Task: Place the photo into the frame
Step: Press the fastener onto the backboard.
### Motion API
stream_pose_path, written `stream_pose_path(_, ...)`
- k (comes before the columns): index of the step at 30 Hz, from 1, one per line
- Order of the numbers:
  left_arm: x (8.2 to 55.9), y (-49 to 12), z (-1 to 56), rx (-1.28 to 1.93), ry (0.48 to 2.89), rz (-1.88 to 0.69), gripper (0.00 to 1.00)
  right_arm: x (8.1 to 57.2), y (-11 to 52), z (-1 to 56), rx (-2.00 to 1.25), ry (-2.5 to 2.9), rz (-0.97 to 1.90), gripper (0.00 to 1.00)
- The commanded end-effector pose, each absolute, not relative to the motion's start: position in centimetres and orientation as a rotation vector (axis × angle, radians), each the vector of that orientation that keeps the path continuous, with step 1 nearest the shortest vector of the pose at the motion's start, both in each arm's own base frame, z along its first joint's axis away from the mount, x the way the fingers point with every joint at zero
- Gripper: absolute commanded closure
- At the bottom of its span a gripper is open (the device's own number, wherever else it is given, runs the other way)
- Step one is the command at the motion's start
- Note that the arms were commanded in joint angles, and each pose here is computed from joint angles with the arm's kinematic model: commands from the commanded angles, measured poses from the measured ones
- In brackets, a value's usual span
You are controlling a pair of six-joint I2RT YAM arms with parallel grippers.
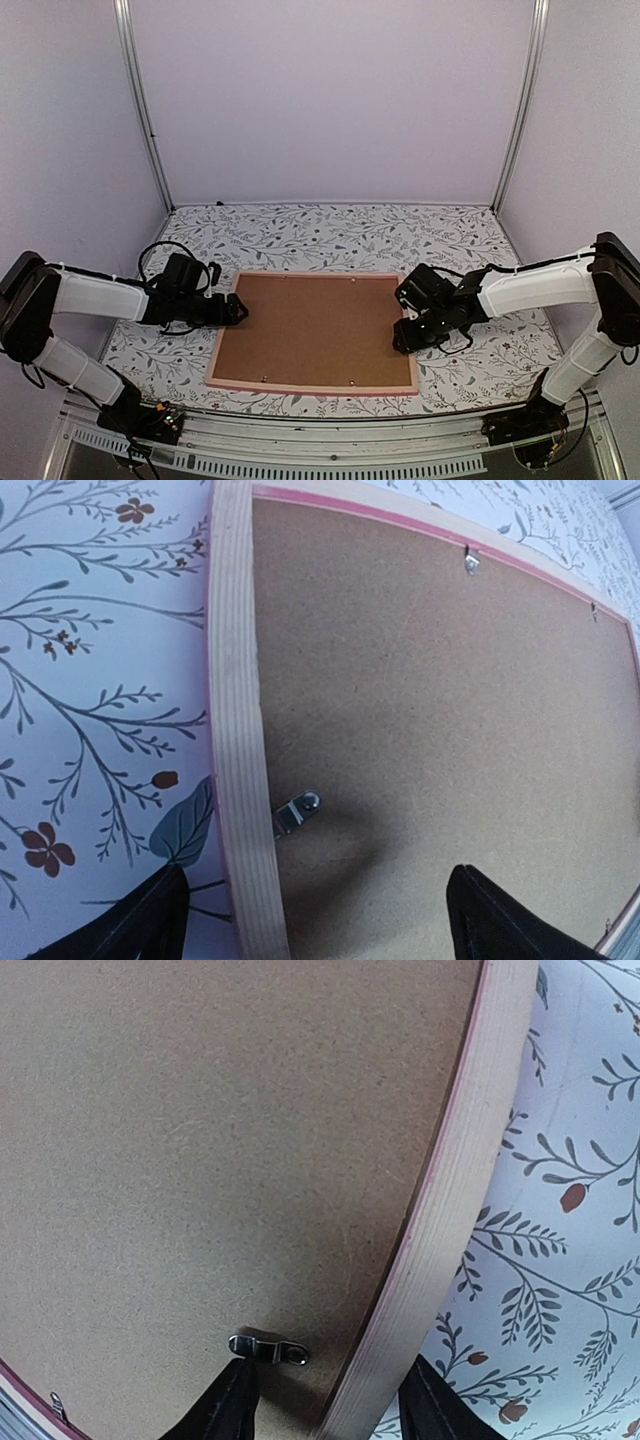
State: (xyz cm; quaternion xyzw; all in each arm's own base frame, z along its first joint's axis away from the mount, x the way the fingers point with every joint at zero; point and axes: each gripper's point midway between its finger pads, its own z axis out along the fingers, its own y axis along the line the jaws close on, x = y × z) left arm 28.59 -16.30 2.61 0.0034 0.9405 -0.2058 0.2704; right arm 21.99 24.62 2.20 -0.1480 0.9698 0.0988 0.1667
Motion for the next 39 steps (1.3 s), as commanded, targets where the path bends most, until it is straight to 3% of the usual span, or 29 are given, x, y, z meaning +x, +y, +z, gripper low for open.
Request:
stream_pose_path(1, 28.1, -15.9, 1.8, 0.011, 2.56, -0.524, 0.08, 22.8, 23.6, 1.6, -0.336, 2.769, 0.171, 0.51)
stream_pose_path(12, 27.8, -15.9, 1.4, 0.025, 2.57, -0.503, 0.08, 24.2, 25.2, 2.3, -0.298, 2.744, 0.203, 0.5)
stream_pose_path(21, 27.9, -15.9, 1.3, 0.034, 2.571, -0.496, 0.08, 25.0, 25.5, 2.2, -0.269, 2.743, 0.174, 0.44)
stream_pose_path(39, 27.9, -16.0, 1.2, 0.044, 2.576, -0.487, 0.08, 26.9, 24.7, 1.8, -0.151, 2.743, 0.155, 0.48)
